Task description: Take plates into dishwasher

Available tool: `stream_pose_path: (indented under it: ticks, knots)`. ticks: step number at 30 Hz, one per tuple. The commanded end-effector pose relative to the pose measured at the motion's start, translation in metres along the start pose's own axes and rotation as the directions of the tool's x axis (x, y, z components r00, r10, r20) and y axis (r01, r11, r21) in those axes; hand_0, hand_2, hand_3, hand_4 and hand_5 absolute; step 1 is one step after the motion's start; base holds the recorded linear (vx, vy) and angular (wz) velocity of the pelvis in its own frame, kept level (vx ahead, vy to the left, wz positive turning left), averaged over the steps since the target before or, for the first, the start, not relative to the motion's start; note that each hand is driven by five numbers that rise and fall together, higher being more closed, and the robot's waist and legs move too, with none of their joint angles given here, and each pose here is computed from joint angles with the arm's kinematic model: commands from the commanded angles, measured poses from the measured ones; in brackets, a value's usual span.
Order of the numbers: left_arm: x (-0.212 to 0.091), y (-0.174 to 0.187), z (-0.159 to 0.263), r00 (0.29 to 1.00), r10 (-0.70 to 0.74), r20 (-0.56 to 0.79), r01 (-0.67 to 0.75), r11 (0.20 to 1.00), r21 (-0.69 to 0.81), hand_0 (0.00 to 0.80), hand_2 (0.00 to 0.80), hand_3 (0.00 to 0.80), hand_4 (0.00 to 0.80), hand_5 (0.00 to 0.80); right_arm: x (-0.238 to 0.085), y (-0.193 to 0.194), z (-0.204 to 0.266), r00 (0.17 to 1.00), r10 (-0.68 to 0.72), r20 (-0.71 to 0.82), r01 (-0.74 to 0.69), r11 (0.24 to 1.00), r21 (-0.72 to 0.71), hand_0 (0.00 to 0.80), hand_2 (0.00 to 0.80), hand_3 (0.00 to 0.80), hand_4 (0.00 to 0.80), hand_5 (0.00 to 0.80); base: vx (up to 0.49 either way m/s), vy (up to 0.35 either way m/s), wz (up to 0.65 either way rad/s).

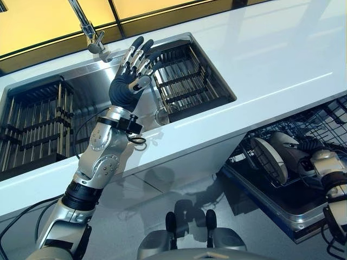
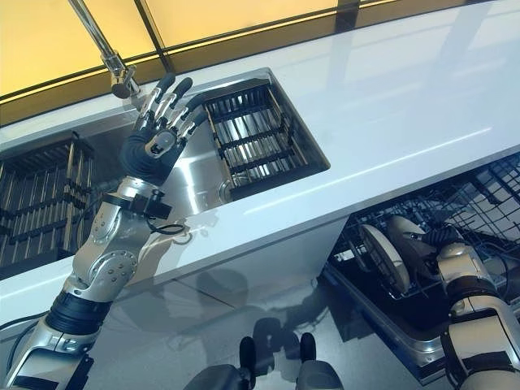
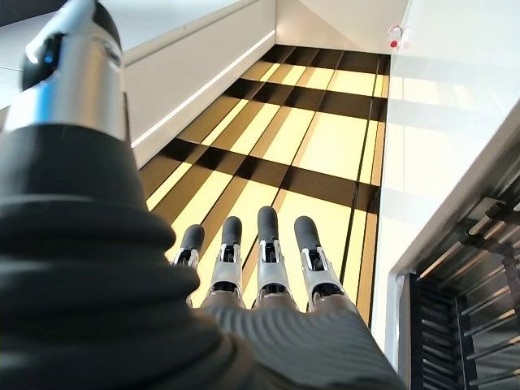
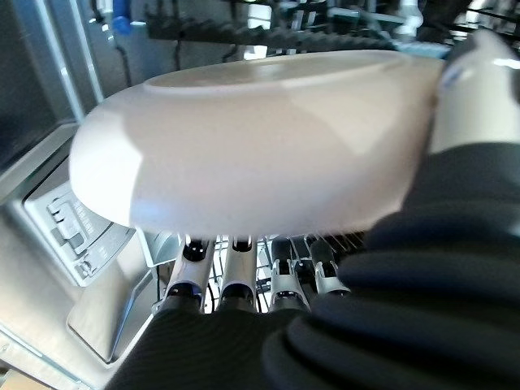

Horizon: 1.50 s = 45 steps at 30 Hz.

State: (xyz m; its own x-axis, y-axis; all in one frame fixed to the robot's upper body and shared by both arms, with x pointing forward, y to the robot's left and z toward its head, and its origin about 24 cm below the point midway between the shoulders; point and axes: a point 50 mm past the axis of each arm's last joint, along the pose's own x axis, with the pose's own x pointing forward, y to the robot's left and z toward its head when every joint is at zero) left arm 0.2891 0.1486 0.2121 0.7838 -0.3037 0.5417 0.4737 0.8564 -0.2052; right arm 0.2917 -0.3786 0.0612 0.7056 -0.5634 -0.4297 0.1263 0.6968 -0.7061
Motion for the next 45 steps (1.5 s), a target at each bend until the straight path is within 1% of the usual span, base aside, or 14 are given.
stream_pose_path:
  ticks: [1, 4, 6, 9, 14, 17, 20, 22, 24, 27, 30, 33, 36, 45]
  knots:
    - [-0.001, 0.001, 0.005, 0.998, -0.004, 0.064, 0.004, 1.0, 0.0, 0.0, 0.0, 0.0, 0.0, 0.0, -0.005, -0.028, 0.012, 0.995, -0.074, 0.073, 0.07, 0.995, 0.066, 0.0, 0.0, 0.0, 0.0, 0.0, 0.043, 0.055, -0.05]
    - [-0.003, 0.003, 0.003, 0.998, 0.011, 0.063, -0.011, 1.0, -0.005, 0.0, 0.0, 0.0, 0.0, 0.0, -0.01, -0.024, 0.023, 0.987, -0.056, 0.151, 0.026, 0.98, 0.196, 0.0, 0.0, 0.0, 0.0, 0.0, 0.038, 0.062, -0.02]
    - [-0.004, 0.004, 0.0, 0.998, 0.023, 0.059, -0.023, 1.0, -0.01, 0.0, 0.0, 0.0, 0.0, 0.0, -0.015, -0.019, 0.029, 0.974, -0.032, 0.222, -0.039, 0.95, 0.309, 0.0, 0.0, 0.0, 0.0, 0.0, 0.043, 0.06, -0.05]
    - [-0.006, 0.007, -0.002, 0.998, 0.039, 0.056, -0.039, 0.999, -0.013, 0.0, 0.0, 0.0, 0.0, 0.0, -0.019, -0.019, 0.032, 0.954, -0.034, 0.296, -0.09, 0.915, 0.393, 0.0, 0.0, 0.0, 0.0, 0.0, 0.035, 0.05, -0.04]
    - [-0.008, 0.01, -0.003, 0.997, 0.056, 0.054, -0.055, 0.998, -0.007, 0.0, 0.0, 0.0, 0.0, 0.0, -0.025, -0.023, 0.034, 0.932, -0.062, 0.356, -0.109, 0.891, 0.441, 0.0, 0.0, 0.0, 0.0, 0.0, 0.022, 0.043, -0.03]
    - [-0.008, 0.013, -0.001, 0.996, 0.067, 0.062, -0.067, 0.998, -0.005, 0.0, 0.0, 0.0, 0.0, 0.0, -0.028, -0.028, 0.033, 0.932, -0.082, 0.353, -0.085, 0.897, 0.433, 0.0, 0.0, 0.0, 0.0, 0.0, 0.012, 0.044, -0.1]
    - [-0.009, 0.015, 0.001, 0.995, 0.074, 0.071, -0.074, 0.997, -0.003, 0.0, 0.0, 0.0, 0.0, 0.0, -0.029, -0.036, 0.031, 0.937, -0.141, 0.321, -0.005, 0.909, 0.416, 0.0, 0.0, 0.0, 0.0, 0.0, 0.005, 0.043, -0.09]
    - [-0.01, 0.014, 0.002, 0.994, 0.08, 0.077, -0.08, 0.997, 0.004, 0.0, 0.0, 0.0, 0.0, 0.0, -0.029, -0.043, 0.025, 0.937, -0.226, 0.266, 0.104, 0.908, 0.407, 0.0, 0.0, 0.0, 0.0, 0.0, -0.002, 0.047, -0.02]
    - [-0.011, 0.014, 0.004, 0.993, 0.086, 0.082, -0.087, 0.996, 0.008, 0.0, 0.0, 0.0, 0.0, 0.0, -0.031, -0.048, 0.018, 0.927, -0.311, 0.209, 0.194, 0.876, 0.441, 0.0, 0.0, 0.0, 0.0, 0.0, -0.005, 0.047, -0.01]
    - [-0.015, 0.015, 0.004, 0.991, 0.094, 0.094, -0.095, 0.995, 0.008, 0.0, 0.0, 0.0, 0.0, 0.0, -0.035, -0.049, -0.003, 0.878, -0.472, 0.083, 0.38, 0.792, 0.478, 0.0, 0.0, 0.0, 0.0, 0.0, -0.012, 0.055, -0.02]
    - [-0.018, 0.014, 0.003, 0.99, 0.096, 0.1, -0.096, 0.995, -0.002, 0.0, 0.0, 0.0, 0.0, 0.0, -0.038, -0.042, -0.027, 0.81, -0.586, -0.026, 0.544, 0.733, 0.408, 0.0, 0.0, 0.0, 0.0, 0.0, 0.005, 0.059, -0.08]
    - [-0.019, 0.012, 0.003, 0.991, 0.091, 0.098, -0.09, 0.996, -0.015, 0.0, 0.0, 0.0, 0.0, 0.0, -0.037, -0.027, -0.047, 0.782, -0.615, -0.104, 0.613, 0.728, 0.307, 0.0, 0.0, 0.0, 0.0, 0.0, -0.011, 0.039, -0.14]
    - [-0.02, 0.011, 0.004, 0.992, 0.083, 0.096, -0.081, 0.996, -0.022, 0.0, 0.0, 0.0, 0.0, 0.0, -0.037, -0.016, -0.063, 0.759, -0.637, -0.136, 0.651, 0.737, 0.179, 0.0, 0.0, 0.0, 0.0, 0.0, -0.004, 0.015, -0.05]
    - [-0.019, 0.006, -0.001, 0.998, 0.032, 0.059, -0.029, 0.998, -0.053, 0.0, 0.0, 0.0, 0.0, 0.0, -0.036, 0.003, -0.123, 0.706, -0.602, -0.373, 0.664, 0.745, 0.055, 0.0, 0.0, 0.0, 0.0, 0.0, -0.011, -0.023, -0.06]
